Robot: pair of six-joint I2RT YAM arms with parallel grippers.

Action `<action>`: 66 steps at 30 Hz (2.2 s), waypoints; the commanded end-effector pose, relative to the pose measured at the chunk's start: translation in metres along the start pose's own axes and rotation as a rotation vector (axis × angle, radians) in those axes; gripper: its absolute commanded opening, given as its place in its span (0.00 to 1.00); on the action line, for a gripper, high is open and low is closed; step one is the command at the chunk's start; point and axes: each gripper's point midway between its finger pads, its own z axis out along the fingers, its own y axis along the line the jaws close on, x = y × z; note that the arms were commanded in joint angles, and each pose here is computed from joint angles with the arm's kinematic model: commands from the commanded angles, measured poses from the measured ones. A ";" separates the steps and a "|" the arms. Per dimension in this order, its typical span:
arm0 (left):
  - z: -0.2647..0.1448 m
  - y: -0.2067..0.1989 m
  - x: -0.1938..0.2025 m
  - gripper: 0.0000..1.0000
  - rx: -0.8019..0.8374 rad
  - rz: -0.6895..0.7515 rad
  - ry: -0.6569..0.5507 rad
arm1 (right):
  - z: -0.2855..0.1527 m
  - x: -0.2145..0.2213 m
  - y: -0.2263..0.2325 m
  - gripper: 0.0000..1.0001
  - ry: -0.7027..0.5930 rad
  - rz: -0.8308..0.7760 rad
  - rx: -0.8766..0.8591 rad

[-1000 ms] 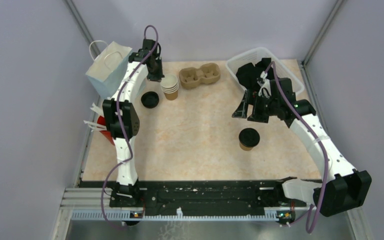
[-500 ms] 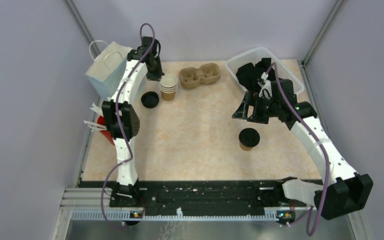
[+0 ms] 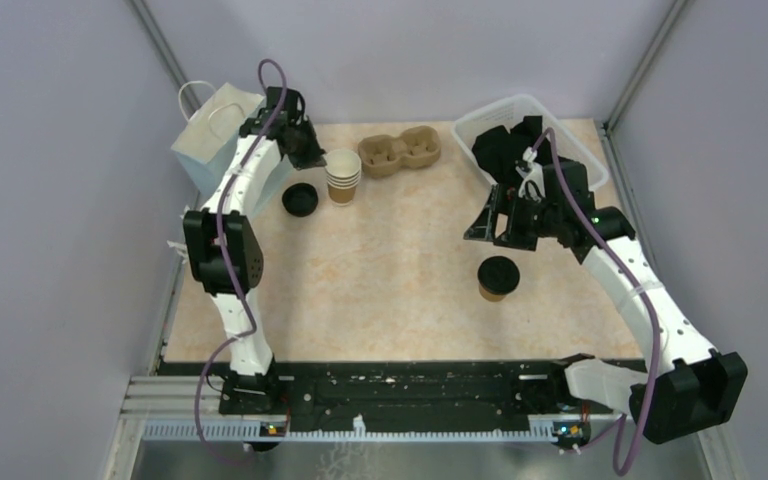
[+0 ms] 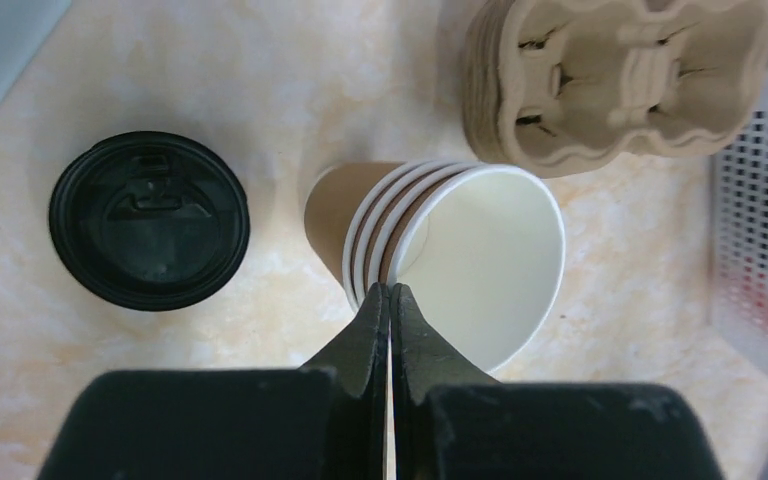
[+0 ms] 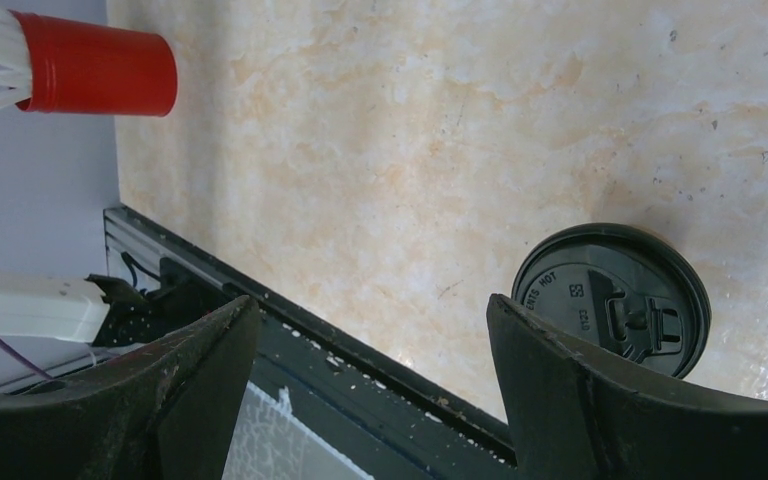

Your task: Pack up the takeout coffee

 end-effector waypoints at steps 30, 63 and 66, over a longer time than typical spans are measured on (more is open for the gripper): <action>-0.149 -0.060 -0.036 0.00 0.202 0.028 -0.298 | -0.022 -0.007 0.017 0.84 -0.053 -0.067 -0.051; -0.077 -0.137 0.281 0.05 0.240 0.416 0.072 | -0.090 0.041 0.025 0.85 -0.127 -0.111 -0.061; -0.091 -0.124 0.266 0.44 0.170 0.404 0.041 | -0.088 0.039 0.023 0.85 -0.119 -0.120 -0.050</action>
